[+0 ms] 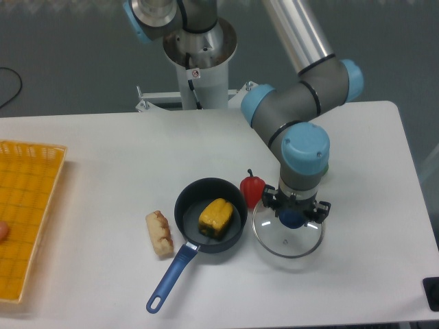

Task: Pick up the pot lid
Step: 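Lift the glass lid up off the table by its knob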

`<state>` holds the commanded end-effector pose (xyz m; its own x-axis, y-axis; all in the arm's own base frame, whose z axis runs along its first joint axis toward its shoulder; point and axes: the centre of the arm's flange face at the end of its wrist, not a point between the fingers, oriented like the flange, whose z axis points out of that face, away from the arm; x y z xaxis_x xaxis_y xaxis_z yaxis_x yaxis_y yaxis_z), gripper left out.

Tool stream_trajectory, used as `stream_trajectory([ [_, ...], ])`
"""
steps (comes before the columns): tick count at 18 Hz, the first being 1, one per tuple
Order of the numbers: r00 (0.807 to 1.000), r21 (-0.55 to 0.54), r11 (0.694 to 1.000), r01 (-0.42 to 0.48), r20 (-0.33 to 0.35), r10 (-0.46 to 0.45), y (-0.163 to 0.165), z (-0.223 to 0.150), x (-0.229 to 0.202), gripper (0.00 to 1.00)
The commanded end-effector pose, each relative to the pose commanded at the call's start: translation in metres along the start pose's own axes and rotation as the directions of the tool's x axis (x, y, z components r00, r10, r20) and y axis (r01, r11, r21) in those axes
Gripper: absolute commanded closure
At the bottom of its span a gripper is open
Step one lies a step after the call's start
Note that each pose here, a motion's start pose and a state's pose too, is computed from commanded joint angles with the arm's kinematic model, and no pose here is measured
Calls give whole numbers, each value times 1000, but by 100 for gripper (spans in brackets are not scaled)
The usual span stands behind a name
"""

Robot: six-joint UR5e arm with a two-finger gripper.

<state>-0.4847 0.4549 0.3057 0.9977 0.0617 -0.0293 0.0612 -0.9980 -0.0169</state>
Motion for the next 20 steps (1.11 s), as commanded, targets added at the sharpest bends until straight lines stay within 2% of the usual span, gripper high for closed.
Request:
stream_trajectory([
  [4,1000,-13,1000,-17,-21,17,2,-6,1,48],
  [20,1000,-8,1000,-11,-24,11,6,-7,1,48],
])
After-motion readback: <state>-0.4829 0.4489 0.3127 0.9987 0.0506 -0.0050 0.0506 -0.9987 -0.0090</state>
